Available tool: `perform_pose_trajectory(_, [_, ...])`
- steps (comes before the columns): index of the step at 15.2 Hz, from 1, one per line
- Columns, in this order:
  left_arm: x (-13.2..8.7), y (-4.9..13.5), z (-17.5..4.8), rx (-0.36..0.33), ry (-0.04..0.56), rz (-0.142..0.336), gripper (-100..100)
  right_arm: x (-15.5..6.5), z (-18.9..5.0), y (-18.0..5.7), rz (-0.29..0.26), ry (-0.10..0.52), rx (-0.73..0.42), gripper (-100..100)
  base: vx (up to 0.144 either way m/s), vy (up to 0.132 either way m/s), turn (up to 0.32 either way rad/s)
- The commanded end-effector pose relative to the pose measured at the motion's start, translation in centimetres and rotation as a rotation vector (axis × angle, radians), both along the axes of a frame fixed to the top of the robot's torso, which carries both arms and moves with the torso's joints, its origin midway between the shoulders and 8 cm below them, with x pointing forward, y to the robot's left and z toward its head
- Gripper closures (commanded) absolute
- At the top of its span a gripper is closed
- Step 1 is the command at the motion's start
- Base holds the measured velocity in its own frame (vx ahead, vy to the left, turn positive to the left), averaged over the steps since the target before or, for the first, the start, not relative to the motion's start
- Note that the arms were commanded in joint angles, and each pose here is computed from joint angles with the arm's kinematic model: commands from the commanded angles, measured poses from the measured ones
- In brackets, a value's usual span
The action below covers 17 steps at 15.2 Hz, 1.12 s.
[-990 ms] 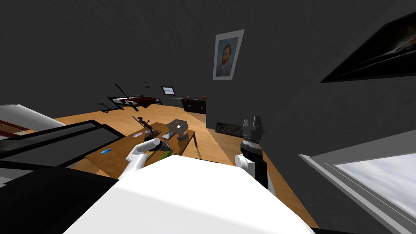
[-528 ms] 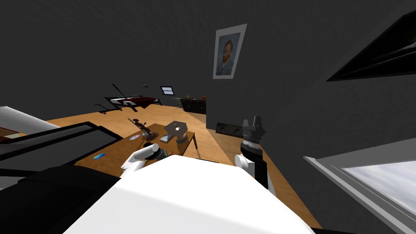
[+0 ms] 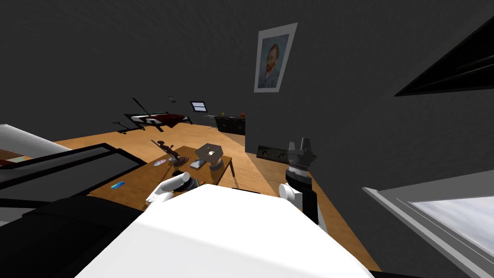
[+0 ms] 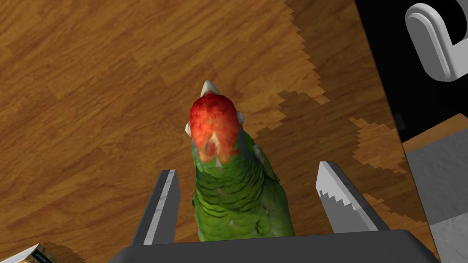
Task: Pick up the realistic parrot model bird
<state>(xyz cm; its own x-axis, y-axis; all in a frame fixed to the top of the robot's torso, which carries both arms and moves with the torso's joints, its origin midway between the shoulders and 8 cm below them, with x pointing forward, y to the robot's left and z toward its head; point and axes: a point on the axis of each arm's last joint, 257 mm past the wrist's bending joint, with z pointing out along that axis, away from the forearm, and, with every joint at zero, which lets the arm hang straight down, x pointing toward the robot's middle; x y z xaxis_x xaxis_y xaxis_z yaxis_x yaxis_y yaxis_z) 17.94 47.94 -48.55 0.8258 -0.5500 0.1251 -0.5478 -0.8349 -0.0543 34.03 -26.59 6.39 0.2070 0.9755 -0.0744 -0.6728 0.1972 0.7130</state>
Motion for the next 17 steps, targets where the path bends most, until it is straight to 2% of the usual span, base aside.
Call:
perform_pose_trajectory(1, [-0.5, 0.0, 0.5, -0.009, 0.011, 0.002, 100, 0.0, 0.0, 0.0, 0.0, 0.0, 0.0, 0, 0.02, 0.012, -0.023])
perform_pose_trajectory(3, [-0.4, 0.1, 0.5, -0.007, 0.008, 0.002, 100, 0.0, 0.0, 0.0, 0.0, 0.0, 0.0, 0, 0.021, 0.016, -0.012])
perform_pose_trajectory(4, [-0.9, 1.7, 0.9, 0.017, 0.026, -0.016, -100, 0.0, 0.0, 0.0, 0.0, 0.0, 0.0, 0, -0.05, 0.015, 0.101])
perform_pose_trajectory(7, [-0.8, 3.7, 1.5, 0.049, 0.03, -0.032, -100, 0.0, 0.0, 0.0, 0.0, 0.0, 0.0, 0, -0.16, 0.014, 0.131])
perform_pose_trajectory(10, [0.1, 5.0, 1.8, 0.075, -0.002, -0.032, -100, 0.0, 0.0, 0.0, 0.0, 0.0, 0.0, 0, -0.212, 0.047, 0.089])
perform_pose_trajectory(13, [1.1, 5.4, 1.6, 0.086, -0.038, -0.023, -100, 0.0, 0.0, 0.0, 0.0, 0.0, 0.0, 0, -0.192, 0.05, 0.043])
perform_pose_trajectory(17, [2.0, 5.2, 1.0, 0.087, -0.078, -0.002, -100, 0.0, 0.0, 0.0, 0.0, 0.0, 0.0, 0, -0.096, 0.041, 0.009])
